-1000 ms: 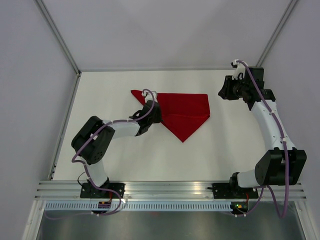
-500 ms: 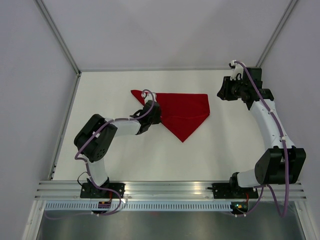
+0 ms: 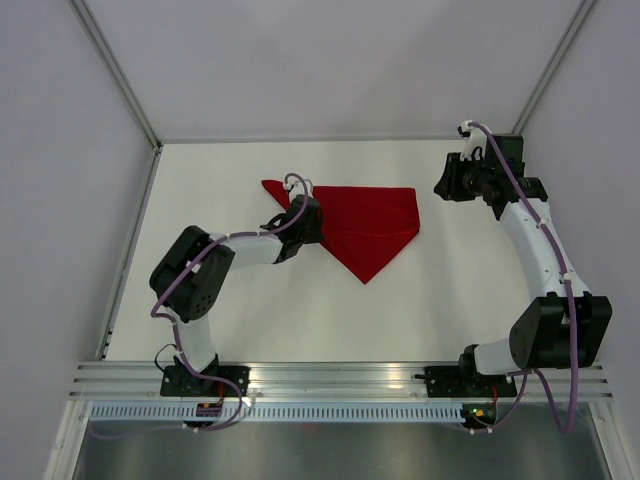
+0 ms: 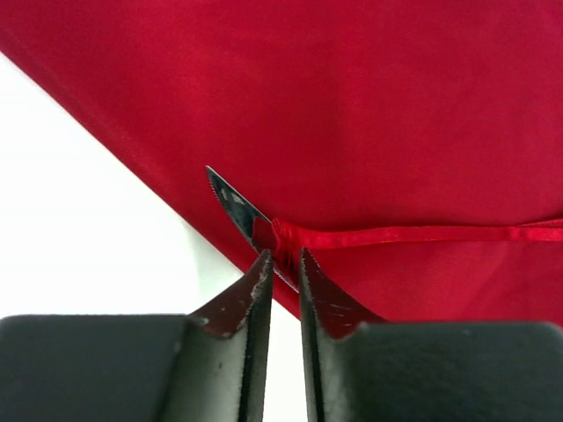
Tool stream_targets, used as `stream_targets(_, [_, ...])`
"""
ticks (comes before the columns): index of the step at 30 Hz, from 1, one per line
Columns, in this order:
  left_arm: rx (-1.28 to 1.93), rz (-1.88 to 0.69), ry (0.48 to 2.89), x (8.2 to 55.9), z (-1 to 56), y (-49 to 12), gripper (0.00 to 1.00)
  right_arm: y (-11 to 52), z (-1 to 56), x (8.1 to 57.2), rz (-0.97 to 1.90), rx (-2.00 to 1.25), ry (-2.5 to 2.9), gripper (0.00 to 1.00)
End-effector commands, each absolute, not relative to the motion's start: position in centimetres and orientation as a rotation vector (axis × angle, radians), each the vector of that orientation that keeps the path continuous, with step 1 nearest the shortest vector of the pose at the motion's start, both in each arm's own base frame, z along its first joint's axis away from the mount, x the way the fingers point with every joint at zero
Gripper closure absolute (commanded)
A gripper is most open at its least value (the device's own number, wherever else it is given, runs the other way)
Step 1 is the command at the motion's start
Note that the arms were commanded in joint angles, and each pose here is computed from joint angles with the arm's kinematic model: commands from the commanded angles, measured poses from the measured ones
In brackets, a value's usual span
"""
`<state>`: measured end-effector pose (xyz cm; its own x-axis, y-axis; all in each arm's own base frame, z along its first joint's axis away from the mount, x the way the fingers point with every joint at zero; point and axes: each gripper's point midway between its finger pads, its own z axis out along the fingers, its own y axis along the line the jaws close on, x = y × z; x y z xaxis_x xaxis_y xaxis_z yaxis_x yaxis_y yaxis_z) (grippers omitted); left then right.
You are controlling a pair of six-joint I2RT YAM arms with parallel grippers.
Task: Fold the napkin, place the utensils inside, and roll it up
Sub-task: Fold the napkin
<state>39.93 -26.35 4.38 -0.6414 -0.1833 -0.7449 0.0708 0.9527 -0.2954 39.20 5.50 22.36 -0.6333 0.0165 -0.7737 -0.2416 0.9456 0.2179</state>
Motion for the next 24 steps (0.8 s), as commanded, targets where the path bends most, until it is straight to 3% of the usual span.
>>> stream_targets(1, [-0.099, -0.407, 2.215, 41.2, 5.3, -26.7, 0.76, 5.4, 21.9, 39.0, 0.369, -0.155, 2.242, 0.64])
stream_targets(3, [-0.105, -0.408, 2.212, 41.2, 5.4, -26.6, 0.73, 6.5, 22.1, 38.9, 0.385, -0.187, 2.238, 0.65])
stream_targets(7, [-0.107, -0.407, 2.185, 41.4, 6.4, -26.1, 0.53, 6.5, 22.0, 38.8, 0.384, -0.186, 2.241, 0.64])
stream_targets(11, [-0.141, -0.412, 2.154, 42.3, 7.9, -24.9, 0.41, 6.5, 22.0, 38.9, 0.371, -0.221, 2.236, 0.65])
stream_targets(17, [-0.305, -0.456, 2.119, 44.3, 9.8, -20.5, 0.36, 6.7, 22.0, 38.9, 0.373, -0.226, 2.235, 0.65])
stream_targets(24, [-0.514, -0.501, 2.146, 46.3, 8.5, -15.7, 0.36, 6.9, 22.1, 38.8, 0.382, -0.232, 2.232, 0.65])
